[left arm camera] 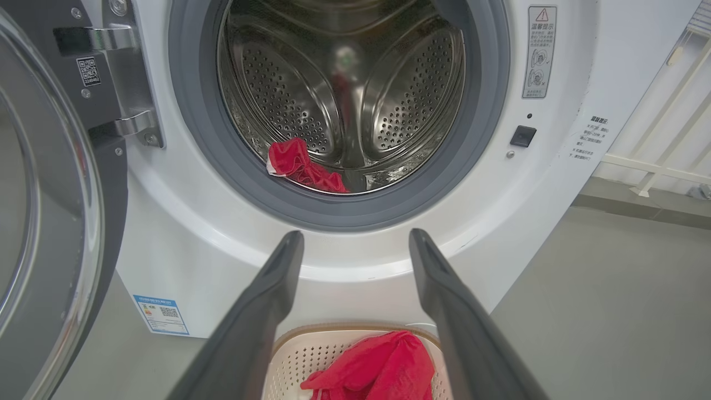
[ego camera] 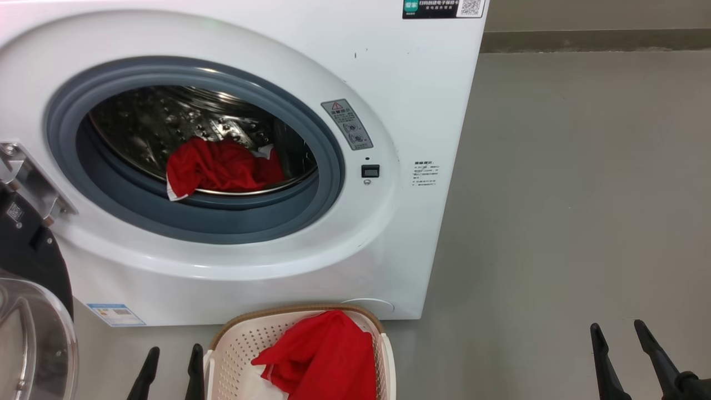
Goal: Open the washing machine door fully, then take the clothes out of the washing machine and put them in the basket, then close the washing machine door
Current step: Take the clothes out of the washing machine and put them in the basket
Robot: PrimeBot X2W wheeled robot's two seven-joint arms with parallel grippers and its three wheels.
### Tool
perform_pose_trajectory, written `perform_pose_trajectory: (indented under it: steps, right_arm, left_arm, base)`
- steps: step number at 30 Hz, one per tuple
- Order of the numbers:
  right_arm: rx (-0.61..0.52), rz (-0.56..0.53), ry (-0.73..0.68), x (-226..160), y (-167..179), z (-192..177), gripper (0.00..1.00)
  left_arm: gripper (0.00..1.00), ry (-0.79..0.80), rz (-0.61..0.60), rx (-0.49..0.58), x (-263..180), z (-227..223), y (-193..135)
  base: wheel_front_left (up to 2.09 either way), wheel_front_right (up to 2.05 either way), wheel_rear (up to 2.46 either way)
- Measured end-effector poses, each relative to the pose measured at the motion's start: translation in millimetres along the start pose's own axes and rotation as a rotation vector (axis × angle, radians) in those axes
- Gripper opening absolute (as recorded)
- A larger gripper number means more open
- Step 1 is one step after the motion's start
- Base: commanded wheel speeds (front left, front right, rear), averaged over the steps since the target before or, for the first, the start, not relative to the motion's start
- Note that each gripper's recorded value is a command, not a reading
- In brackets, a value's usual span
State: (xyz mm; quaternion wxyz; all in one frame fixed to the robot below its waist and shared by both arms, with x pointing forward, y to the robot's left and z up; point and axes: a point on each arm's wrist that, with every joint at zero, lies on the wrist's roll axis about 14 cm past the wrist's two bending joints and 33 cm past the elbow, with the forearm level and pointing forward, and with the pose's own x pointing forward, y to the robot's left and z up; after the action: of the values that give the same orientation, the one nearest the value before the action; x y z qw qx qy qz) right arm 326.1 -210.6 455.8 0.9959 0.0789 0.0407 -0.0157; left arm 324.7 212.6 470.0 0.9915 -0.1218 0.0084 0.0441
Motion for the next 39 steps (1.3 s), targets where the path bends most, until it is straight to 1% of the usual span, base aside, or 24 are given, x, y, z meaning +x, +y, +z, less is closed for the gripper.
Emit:
perform_pose_trajectory:
  steps: [11,14,17,18,19,23,26,31,39]
  right_arm:
    - [0.005,-0.005,0.015,4.0,0.1,-4.6,1.0]
    - [0.007,-0.006,0.029,6.7,0.4,-8.9,1.0]
    - [0.013,0.0,0.019,20.5,4.2,-6.6,1.0]
    - [0.013,0.0,0.019,20.5,4.2,-6.6,1.0]
    - [0.015,0.004,0.018,26.8,5.8,-7.0,1.0]
    - [0.02,0.009,0.033,35.9,8.8,-12.6,1.0]
    - [0.022,-0.002,0.037,42.5,6.2,-15.0,1.0]
    - [0.021,-0.026,0.046,51.1,-0.8,-19.4,1.0]
    - [0.02,-0.054,0.073,65.4,-8.7,-31.6,1.0]
  left_arm:
    - [1.0,0.038,-0.009,0.001,4.5,-11.6,-4.9]
    - [1.0,0.06,-0.024,0.006,15.5,-18.8,-10.1]
    - [1.0,0.057,-0.047,0.029,45.1,-18.3,-20.1]
    - [1.0,0.057,-0.047,0.029,45.1,-18.3,-20.1]
    - [1.0,0.061,-0.049,0.045,61.6,-19.1,-22.6]
    - [1.0,0.089,-0.064,0.098,94.1,-26.9,-28.9]
    - [1.0,0.115,-0.08,0.118,118.9,-33.9,-34.5]
    - [1.0,0.165,-0.095,0.167,158.9,-45.3,-35.9]
    - [1.0,0.21,-0.084,0.189,224.8,-51.6,-34.8]
  base:
    - [0.0,0.0,0.0]
    - [0.0,0.0,0.0]
    - [0.0,0.0,0.0]
    - [0.0,0.0,0.0]
    - [0.0,0.0,0.0]
    - [0.0,0.0,0.0]
    - [0.0,0.0,0.0]
    - [0.0,0.0,0.0]
    - [0.0,0.0,0.0]
